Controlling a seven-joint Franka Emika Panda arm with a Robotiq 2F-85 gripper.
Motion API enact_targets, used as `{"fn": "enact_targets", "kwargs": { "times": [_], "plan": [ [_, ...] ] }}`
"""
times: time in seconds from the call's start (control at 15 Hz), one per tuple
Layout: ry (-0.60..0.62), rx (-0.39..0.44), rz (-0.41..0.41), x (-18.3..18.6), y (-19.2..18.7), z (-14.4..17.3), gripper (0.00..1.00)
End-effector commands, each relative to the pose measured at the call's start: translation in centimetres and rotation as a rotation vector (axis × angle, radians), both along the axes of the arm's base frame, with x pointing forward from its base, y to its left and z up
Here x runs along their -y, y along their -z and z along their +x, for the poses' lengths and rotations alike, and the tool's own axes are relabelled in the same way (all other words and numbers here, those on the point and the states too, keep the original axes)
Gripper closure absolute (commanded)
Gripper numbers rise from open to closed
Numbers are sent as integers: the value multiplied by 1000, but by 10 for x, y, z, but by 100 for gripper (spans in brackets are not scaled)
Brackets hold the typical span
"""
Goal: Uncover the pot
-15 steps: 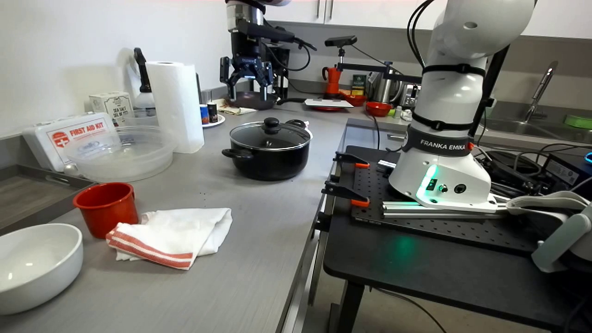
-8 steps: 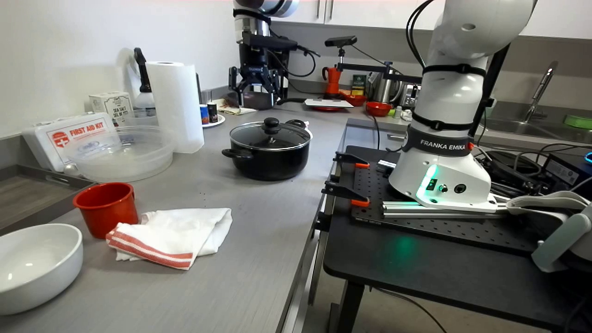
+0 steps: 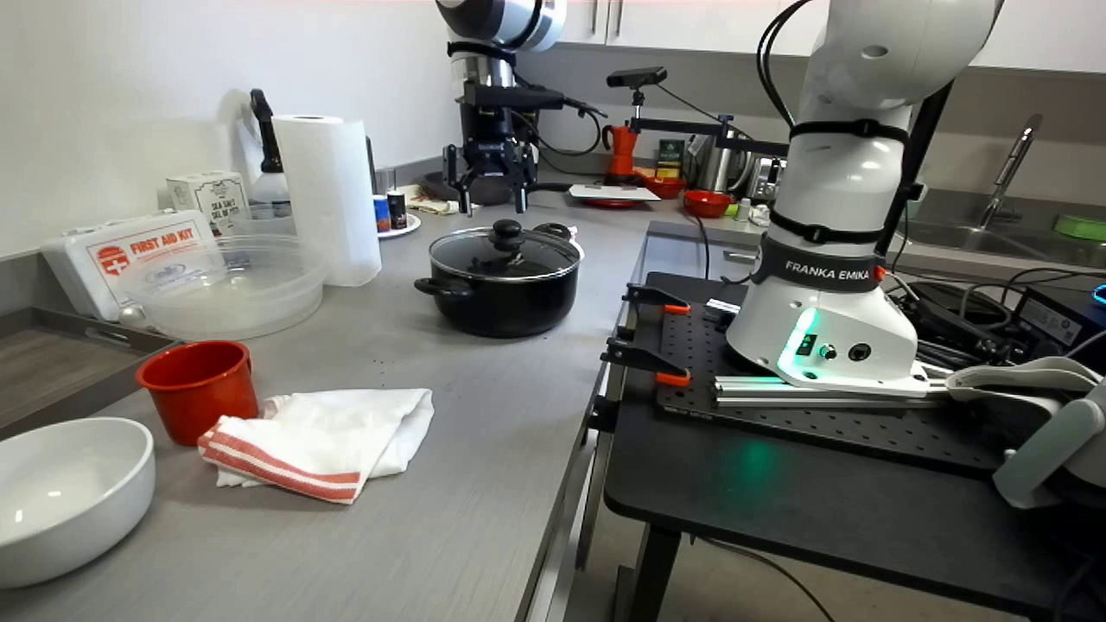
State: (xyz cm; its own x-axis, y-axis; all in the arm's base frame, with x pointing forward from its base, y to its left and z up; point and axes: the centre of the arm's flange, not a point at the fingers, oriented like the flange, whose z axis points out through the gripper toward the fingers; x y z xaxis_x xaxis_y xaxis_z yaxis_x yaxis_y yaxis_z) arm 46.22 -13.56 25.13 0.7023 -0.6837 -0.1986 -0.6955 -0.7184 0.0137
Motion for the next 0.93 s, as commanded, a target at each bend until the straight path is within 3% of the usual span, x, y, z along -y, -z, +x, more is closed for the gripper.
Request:
{"fn": "enact_targets", "kwargs": {
  "times": [0.0,0.47,0.53,0.6,0.87],
  "plan": [
    [33,-30,-2,3,9,-12,0],
    [57,-57,5,7,18,-22,0],
    [57,-58,6,7,18,-22,25],
    [56,-59,6,7,18,-21,26],
    [50,-57,6,6,17,-21,56]
  ]
}}
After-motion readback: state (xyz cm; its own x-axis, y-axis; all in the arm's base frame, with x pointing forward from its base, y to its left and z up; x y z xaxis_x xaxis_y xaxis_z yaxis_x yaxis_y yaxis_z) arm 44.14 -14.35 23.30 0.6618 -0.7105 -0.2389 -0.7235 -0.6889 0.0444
